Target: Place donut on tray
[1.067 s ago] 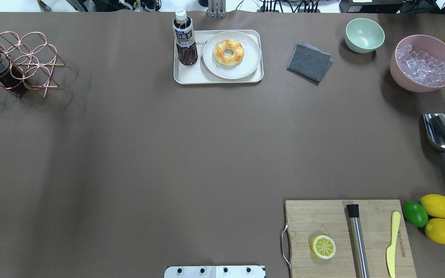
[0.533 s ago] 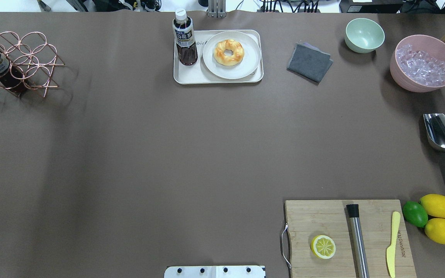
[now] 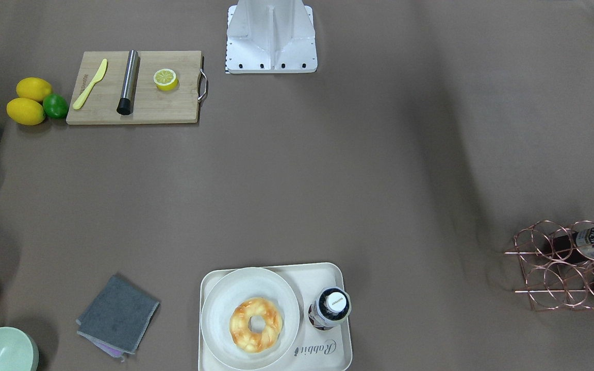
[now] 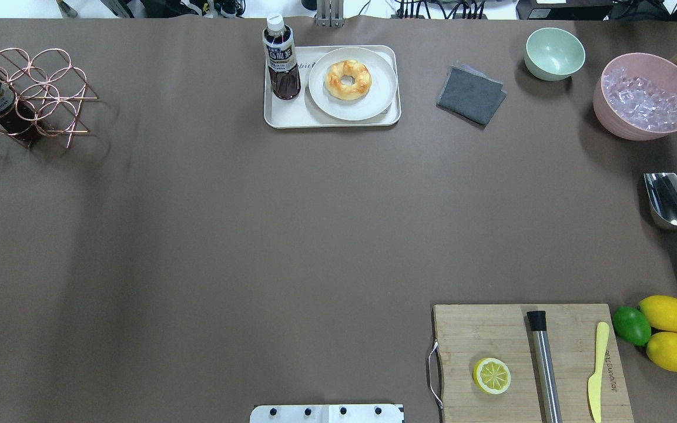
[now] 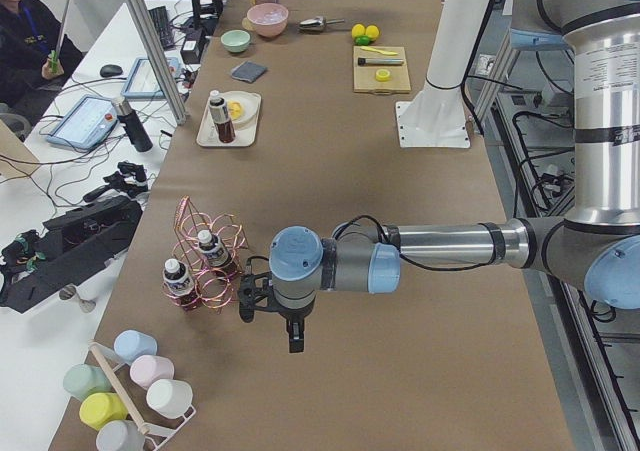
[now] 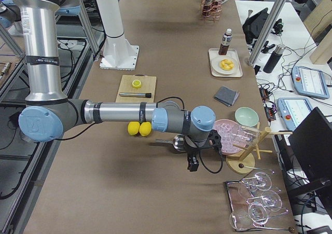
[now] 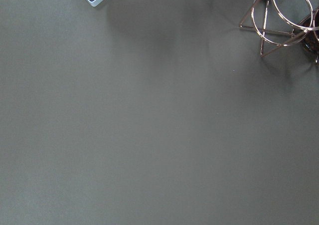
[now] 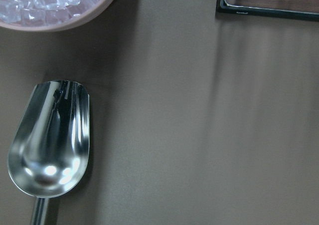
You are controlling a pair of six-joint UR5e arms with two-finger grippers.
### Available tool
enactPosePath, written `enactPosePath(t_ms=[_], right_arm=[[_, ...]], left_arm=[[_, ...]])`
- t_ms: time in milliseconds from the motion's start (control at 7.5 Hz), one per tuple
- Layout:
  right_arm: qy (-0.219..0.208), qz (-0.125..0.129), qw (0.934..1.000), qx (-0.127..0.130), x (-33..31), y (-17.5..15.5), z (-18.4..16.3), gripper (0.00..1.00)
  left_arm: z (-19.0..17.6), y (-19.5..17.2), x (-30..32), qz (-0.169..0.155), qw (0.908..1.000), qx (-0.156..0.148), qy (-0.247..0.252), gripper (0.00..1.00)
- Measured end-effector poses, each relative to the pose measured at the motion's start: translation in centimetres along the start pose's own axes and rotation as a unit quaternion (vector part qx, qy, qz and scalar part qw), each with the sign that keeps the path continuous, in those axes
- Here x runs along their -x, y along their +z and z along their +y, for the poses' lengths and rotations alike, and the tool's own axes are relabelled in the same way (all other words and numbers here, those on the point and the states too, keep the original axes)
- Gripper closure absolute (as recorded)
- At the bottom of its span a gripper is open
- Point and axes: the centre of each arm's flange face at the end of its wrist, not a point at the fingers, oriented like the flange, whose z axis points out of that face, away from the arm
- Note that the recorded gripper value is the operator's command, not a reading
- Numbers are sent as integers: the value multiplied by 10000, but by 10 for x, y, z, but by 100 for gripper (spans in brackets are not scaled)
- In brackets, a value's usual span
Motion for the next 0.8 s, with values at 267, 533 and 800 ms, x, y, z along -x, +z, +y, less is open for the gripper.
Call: enactPosePath(t_ms=[267, 533, 800], right_arm=[[2, -4, 10000, -4, -1, 0, 2, 0], [6, -4, 10000, -7, -1, -1, 2, 0], [16, -3, 10000, -14, 0, -1, 0, 0]], left_arm=[[-1, -4, -3, 1, 10000, -37, 29, 2], [-2, -6, -6, 3, 10000, -62, 53, 2], [-3, -8, -8, 5, 9999, -78, 71, 2]])
